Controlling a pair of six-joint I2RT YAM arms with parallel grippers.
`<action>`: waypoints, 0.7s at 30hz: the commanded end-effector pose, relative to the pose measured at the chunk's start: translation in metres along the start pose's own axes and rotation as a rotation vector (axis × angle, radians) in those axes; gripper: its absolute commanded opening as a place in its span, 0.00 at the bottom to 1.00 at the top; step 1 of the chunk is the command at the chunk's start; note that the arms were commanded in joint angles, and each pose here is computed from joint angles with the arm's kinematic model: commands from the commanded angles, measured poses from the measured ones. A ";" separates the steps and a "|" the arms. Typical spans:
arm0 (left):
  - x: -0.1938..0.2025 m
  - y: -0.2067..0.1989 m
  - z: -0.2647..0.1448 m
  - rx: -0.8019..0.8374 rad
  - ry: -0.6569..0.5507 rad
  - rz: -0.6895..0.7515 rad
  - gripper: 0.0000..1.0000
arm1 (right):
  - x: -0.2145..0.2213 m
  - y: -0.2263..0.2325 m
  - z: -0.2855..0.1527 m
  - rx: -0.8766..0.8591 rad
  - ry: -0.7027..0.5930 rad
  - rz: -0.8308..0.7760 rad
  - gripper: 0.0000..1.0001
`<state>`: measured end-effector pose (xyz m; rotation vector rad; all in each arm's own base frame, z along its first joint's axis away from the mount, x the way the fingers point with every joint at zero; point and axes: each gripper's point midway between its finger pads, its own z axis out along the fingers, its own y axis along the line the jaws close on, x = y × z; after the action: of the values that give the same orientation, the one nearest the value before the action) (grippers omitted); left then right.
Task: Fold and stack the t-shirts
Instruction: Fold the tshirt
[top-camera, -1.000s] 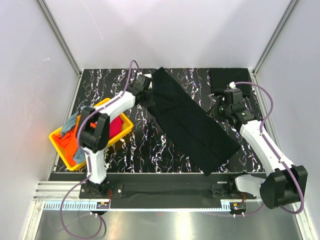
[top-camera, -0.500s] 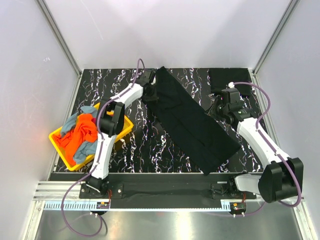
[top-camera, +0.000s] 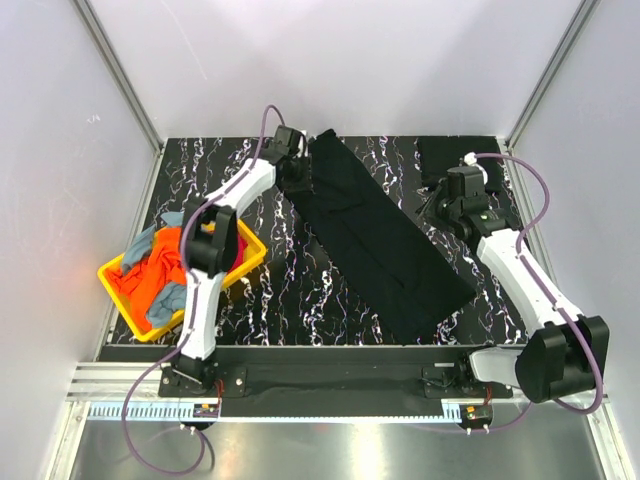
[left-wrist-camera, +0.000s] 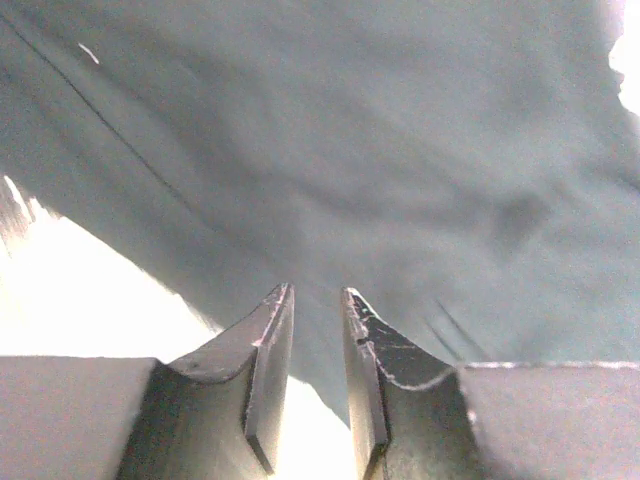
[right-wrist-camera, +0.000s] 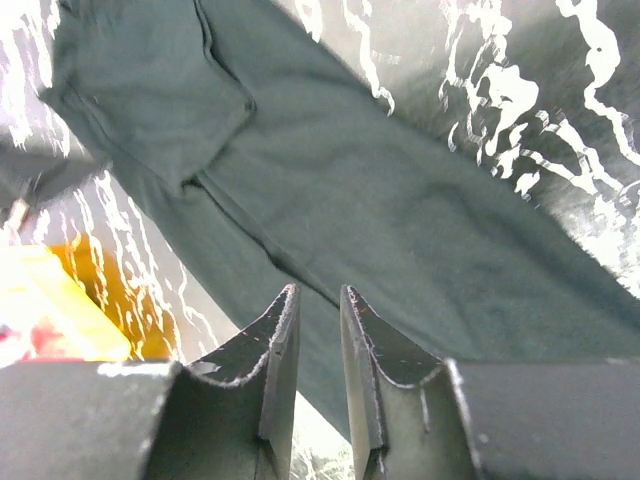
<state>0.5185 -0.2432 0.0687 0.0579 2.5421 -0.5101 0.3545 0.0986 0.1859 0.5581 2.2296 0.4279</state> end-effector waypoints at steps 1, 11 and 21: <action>-0.013 -0.100 -0.104 0.192 -0.155 0.154 0.33 | -0.038 0.002 -0.021 0.010 -0.091 0.015 0.30; 0.193 -0.201 -0.144 0.419 0.014 0.210 0.43 | -0.079 -0.010 -0.064 -0.013 -0.117 0.080 0.34; 0.271 -0.218 -0.137 0.306 0.096 -0.220 0.42 | -0.086 0.000 -0.091 -0.073 -0.166 0.106 0.34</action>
<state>0.1768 -0.3738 0.0707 0.1436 2.6831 -0.8452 0.3422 0.0391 0.2819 0.6690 2.0499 0.4601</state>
